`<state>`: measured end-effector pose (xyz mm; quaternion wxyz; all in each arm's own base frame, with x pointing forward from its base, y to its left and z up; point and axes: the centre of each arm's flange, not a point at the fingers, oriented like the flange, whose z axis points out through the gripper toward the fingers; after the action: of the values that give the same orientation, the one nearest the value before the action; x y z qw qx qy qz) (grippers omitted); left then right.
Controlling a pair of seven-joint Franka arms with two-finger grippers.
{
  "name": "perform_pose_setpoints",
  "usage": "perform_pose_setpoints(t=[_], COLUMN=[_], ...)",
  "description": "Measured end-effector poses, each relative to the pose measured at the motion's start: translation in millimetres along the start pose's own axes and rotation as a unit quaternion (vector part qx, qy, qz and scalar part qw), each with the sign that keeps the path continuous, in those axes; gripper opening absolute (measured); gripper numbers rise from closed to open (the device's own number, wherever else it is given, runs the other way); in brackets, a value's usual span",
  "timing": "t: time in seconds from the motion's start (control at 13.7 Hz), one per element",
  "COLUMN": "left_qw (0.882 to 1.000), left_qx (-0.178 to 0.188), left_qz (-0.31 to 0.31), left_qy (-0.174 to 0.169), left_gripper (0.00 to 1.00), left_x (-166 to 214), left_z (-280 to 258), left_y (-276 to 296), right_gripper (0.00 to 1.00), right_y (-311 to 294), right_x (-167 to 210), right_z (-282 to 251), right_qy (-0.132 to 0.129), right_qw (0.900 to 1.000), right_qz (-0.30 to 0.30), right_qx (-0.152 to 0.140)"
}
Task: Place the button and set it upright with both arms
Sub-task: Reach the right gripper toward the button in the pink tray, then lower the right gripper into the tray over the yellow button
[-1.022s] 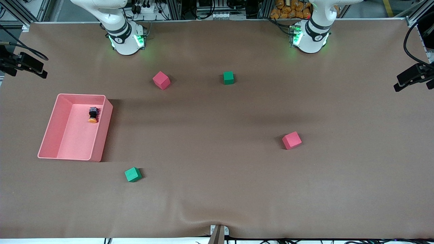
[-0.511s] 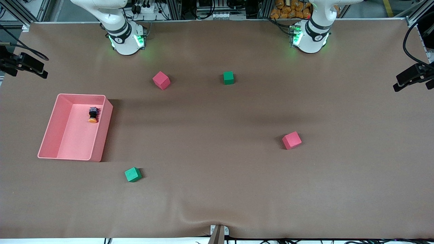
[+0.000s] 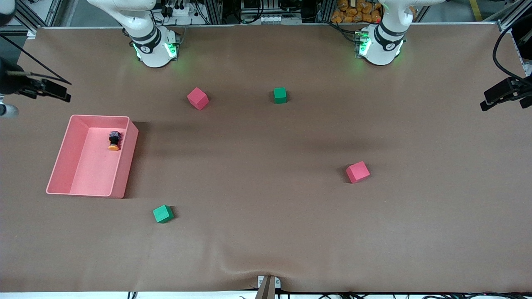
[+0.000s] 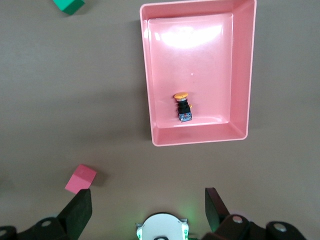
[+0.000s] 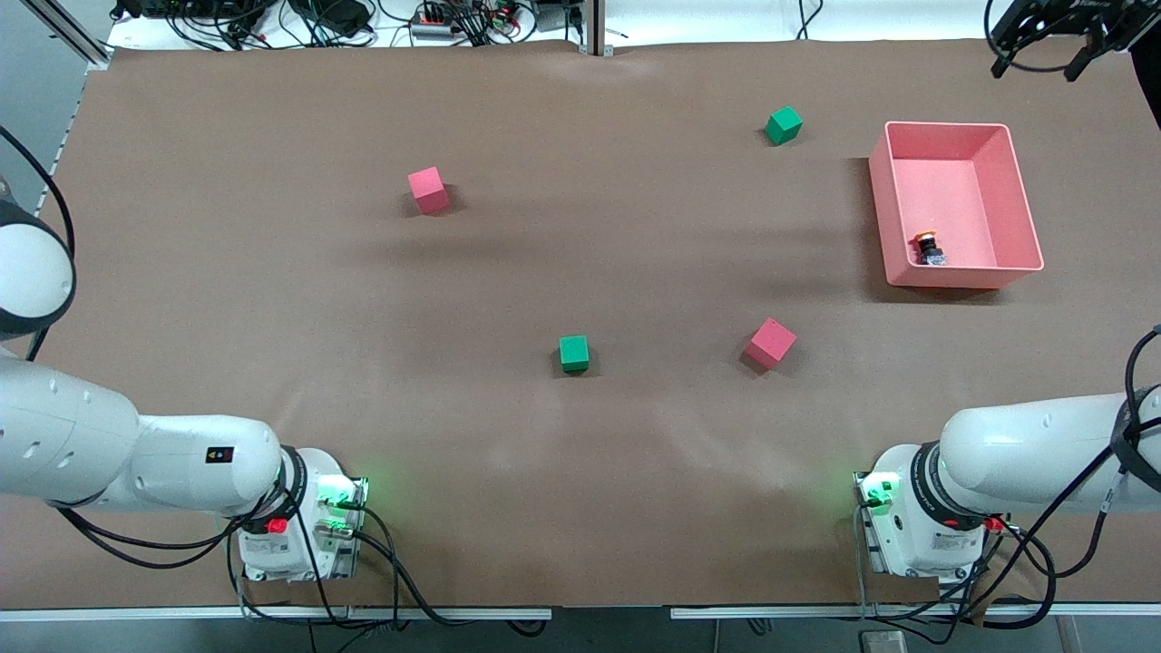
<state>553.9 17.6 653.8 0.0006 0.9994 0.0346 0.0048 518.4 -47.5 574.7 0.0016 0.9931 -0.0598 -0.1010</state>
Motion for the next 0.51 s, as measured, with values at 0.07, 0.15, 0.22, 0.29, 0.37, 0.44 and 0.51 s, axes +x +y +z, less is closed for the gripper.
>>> perform_pose_setpoints(t=[0.07, 0.15, 0.22, 0.29, 0.37, 0.44, 0.51], left_qw=[1.000, 1.000, 1.000, 1.000, 1.000, 1.000, 1.000], left_qx=[0.000, 0.000, 0.000, 0.000, 0.000, 0.000, 0.000], left_qz=[0.000, 0.000, 0.000, 0.000, 0.000, 0.000, 0.000], left_qy=[0.000, 0.000, 0.000, 0.000, 0.000, 0.000, 0.000], left_gripper=[1.00, 1.00, 1.00, 1.00, 1.00, 1.00, 1.00], left_x=[0, 0, 0, 0, 0, 0, 0], left_z=[0, 0, 0, 0, 0, 0, 0], left_y=[0, 0, 0, 0, 0, 0, 0], right_gripper=[1.00, 1.00, 1.00, 1.00, 1.00, 1.00, 1.00], right_y=[3, 6, 11, 15, 19, 22, 26], right_x=[4, 8, 10, 12, 15, 18, 20], right_z=[16, 34, 53, 73, 92, 109, 127], right_qy=[-0.007, -0.021, -0.035, -0.044, -0.047, -0.046, -0.042], right_qw=[1.000, 1.000, 0.999, 0.999, 0.999, 0.999, 0.999], right_qz=[-0.001, -0.002, -0.002, 0.000, 0.001, 0.001, -0.001], right_qx=[-0.002, -0.004, -0.004, -0.003, -0.002, -0.001, 0.000])
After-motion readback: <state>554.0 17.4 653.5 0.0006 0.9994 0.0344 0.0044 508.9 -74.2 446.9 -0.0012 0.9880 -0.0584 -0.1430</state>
